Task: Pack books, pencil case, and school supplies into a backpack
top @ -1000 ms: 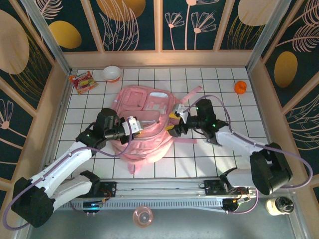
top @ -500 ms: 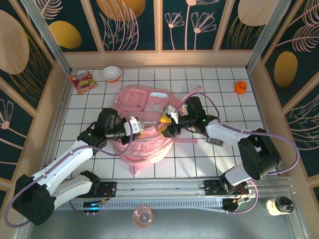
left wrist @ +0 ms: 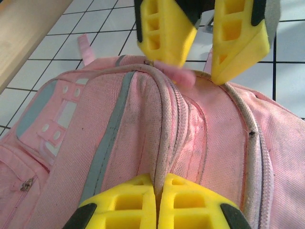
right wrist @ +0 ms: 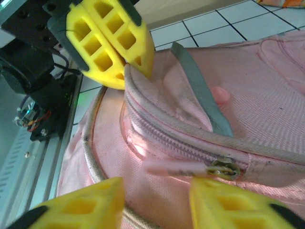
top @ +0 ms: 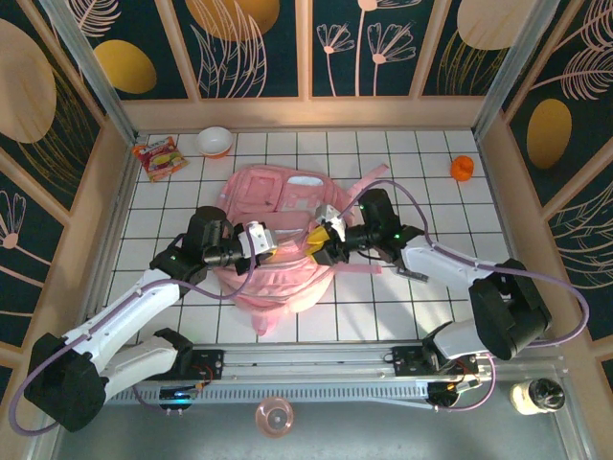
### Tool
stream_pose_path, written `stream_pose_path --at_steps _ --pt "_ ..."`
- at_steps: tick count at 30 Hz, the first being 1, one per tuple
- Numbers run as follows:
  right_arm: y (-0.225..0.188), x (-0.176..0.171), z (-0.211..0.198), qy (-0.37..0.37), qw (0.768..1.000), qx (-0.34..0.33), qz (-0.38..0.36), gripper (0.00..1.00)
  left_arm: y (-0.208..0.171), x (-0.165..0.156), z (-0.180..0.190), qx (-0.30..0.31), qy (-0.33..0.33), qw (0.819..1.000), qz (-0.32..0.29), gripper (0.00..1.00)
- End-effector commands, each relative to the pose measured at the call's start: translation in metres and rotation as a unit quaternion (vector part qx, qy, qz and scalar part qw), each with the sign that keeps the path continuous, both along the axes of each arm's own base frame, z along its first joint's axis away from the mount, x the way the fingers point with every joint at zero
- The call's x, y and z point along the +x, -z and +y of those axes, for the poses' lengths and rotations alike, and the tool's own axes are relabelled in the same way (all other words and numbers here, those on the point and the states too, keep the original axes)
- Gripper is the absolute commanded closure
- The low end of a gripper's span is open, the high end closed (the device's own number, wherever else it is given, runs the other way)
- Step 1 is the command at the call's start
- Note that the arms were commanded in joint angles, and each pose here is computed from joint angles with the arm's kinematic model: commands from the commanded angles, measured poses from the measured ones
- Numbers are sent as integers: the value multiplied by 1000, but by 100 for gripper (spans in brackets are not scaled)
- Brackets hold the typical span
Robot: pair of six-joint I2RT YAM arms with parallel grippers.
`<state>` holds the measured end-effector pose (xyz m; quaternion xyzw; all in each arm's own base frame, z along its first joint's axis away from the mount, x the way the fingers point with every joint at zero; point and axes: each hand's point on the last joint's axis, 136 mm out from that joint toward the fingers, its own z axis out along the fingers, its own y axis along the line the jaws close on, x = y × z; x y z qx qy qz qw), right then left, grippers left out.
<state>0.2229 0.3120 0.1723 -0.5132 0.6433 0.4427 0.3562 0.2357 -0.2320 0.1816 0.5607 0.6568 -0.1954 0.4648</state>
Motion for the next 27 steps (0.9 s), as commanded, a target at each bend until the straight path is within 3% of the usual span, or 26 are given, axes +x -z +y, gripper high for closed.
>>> stream_pose_path --at_steps 1,8,17,27 --pt "4 14 4 35 999 -2 21 51 -55 2 -17 -73 38 994 -72 100" --pt "10 24 2 66 996 -8 67 47 -54 1 -16 -75 38 994 -72 100" --pt "9 34 -3 105 992 -19 69 98 -55 10 -15 -86 9 994 -66 100" --pt "-21 -15 17 67 994 -23 82 100 -51 38 -34 -69 -81 993 -60 100"
